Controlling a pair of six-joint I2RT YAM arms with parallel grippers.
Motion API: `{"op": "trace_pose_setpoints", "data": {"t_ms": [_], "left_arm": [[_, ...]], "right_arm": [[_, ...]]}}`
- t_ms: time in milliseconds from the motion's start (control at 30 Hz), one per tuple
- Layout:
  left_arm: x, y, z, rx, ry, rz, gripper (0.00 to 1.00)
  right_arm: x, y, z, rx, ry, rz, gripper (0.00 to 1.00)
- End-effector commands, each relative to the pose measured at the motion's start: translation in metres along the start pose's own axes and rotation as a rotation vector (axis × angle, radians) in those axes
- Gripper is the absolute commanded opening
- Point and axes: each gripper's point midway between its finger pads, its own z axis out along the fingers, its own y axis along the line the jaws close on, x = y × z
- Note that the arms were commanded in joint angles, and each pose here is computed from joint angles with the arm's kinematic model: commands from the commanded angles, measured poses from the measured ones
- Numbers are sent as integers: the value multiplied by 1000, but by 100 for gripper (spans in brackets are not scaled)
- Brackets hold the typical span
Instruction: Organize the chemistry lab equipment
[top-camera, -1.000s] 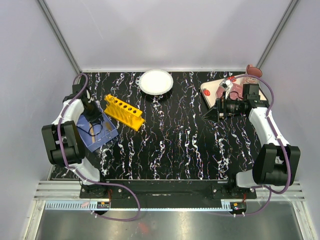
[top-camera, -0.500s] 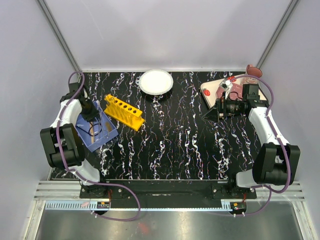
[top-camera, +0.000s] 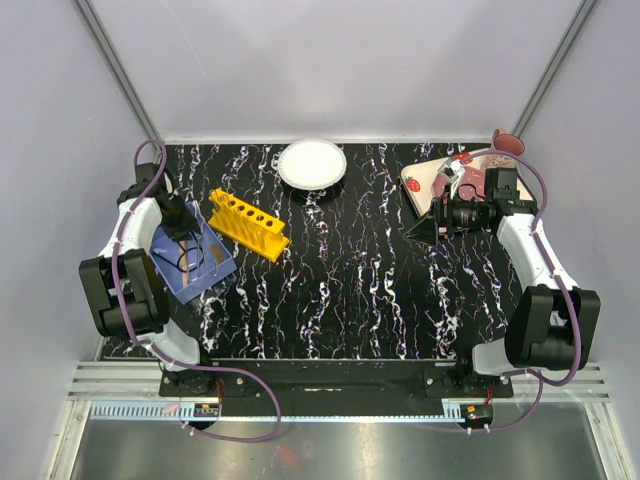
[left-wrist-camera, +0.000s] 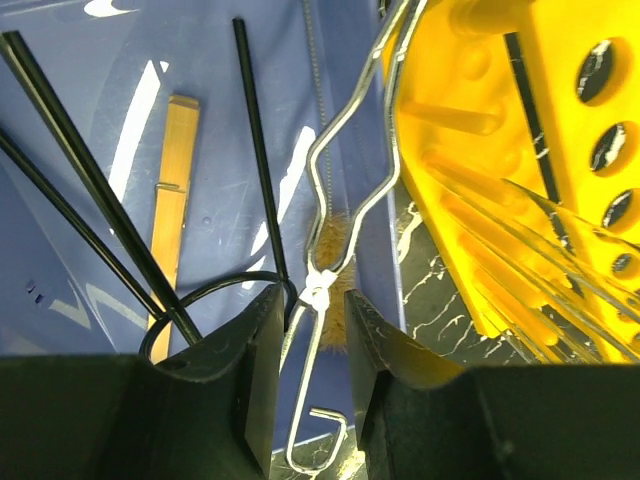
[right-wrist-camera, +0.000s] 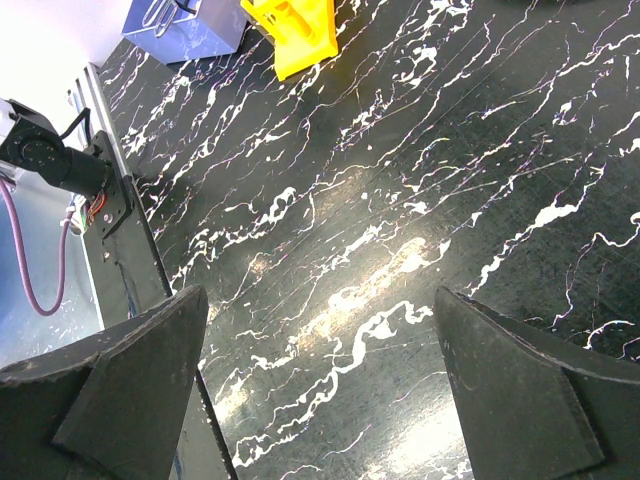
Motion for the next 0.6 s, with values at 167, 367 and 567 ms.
{"op": "trace_pose_setpoints", "data": {"t_ms": [167,367,567], "left_arm": [[-22,-22,-15,100,-58,38,34],[-14,-10,-1,21,-18,68,34],[-12,-1,6,-64,-19,113,32]], "right_arm": [[-13,2,-4,-14,-24,-41,100],[-13,2,-3,-16,-22,-40,100],[-12,2,-3,-18,-21,-42,100]]}}
